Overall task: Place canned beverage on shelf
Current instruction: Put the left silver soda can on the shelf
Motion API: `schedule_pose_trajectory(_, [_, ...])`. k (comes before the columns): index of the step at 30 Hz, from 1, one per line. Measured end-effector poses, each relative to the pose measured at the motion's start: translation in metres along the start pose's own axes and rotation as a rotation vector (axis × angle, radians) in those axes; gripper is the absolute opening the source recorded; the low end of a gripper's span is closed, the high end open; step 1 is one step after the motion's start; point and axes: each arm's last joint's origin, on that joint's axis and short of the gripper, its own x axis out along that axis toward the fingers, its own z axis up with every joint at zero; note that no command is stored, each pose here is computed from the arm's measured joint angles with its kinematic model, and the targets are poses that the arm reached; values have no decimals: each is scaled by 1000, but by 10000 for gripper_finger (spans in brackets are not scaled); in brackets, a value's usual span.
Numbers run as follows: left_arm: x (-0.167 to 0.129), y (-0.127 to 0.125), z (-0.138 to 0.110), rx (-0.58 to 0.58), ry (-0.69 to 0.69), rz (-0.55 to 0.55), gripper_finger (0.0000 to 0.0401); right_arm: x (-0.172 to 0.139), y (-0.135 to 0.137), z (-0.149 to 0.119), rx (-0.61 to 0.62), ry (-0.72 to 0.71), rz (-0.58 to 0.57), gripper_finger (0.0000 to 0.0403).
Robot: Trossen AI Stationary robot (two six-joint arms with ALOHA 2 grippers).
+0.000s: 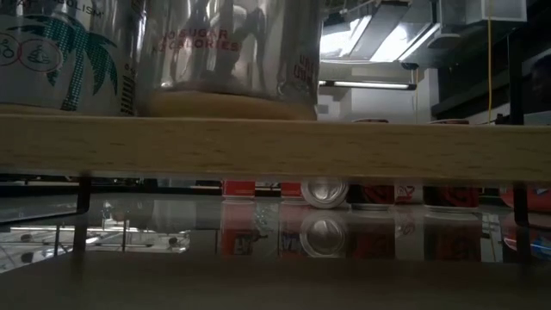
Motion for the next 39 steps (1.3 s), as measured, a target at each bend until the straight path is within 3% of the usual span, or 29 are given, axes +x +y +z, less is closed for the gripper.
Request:
schedule_pose_trajectory(8, [0, 0, 0, 0, 0, 0, 359, 0, -2, 0, 1, 9, -73, 303])
schedule_pose_trajectory(25, [0, 0, 0, 3, 0, 1, 359, -1, 0, 1, 0, -4, 7, 303])
schedule_pose_trajectory(39, [0, 0, 0, 3, 0, 0, 359, -1, 0, 1, 0, -4, 8, 303])
